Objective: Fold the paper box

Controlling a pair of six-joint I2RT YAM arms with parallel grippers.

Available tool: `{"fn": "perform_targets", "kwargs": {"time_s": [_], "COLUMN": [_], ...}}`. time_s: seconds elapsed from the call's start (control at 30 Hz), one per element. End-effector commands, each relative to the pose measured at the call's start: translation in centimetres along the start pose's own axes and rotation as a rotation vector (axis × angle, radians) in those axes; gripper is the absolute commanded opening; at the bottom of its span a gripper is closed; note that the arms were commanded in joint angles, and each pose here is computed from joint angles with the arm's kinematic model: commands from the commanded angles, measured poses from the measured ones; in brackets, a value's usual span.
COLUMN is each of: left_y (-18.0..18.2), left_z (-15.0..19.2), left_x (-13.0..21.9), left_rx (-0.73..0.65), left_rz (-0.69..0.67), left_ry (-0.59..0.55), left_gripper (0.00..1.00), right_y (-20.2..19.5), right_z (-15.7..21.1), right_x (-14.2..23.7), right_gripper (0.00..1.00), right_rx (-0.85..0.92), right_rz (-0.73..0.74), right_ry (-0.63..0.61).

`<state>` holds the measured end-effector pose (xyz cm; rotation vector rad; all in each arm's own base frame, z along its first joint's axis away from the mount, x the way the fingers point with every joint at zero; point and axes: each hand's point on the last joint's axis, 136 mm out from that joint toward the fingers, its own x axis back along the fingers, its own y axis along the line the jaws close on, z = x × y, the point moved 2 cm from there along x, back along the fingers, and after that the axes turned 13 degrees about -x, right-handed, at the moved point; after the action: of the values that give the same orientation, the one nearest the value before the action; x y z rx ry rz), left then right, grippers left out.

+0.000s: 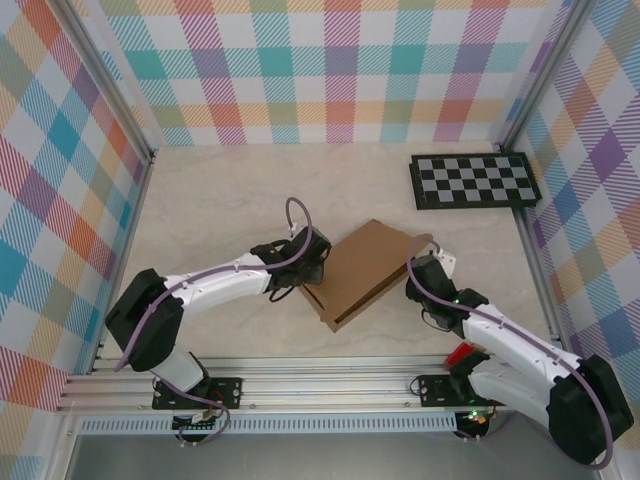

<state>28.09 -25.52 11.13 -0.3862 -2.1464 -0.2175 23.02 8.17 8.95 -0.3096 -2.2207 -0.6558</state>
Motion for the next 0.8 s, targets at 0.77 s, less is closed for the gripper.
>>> {"fn": "perform_targets", "kwargs": {"time_s": [0.77], "left_y": [0.4], "left_z": [0.0], "left_x": [-1.6], "left_rx": [-0.050], "left_rz": [-0.107], "left_ry": [0.006], "left_gripper": [0.34], "right_y": [12.3], "right_z": [-2.9], "right_x": [2.3], "right_gripper": [0.20], "right_rx": [0.171], "right_rz": [-0.201], "right_ry": [0.234]}}
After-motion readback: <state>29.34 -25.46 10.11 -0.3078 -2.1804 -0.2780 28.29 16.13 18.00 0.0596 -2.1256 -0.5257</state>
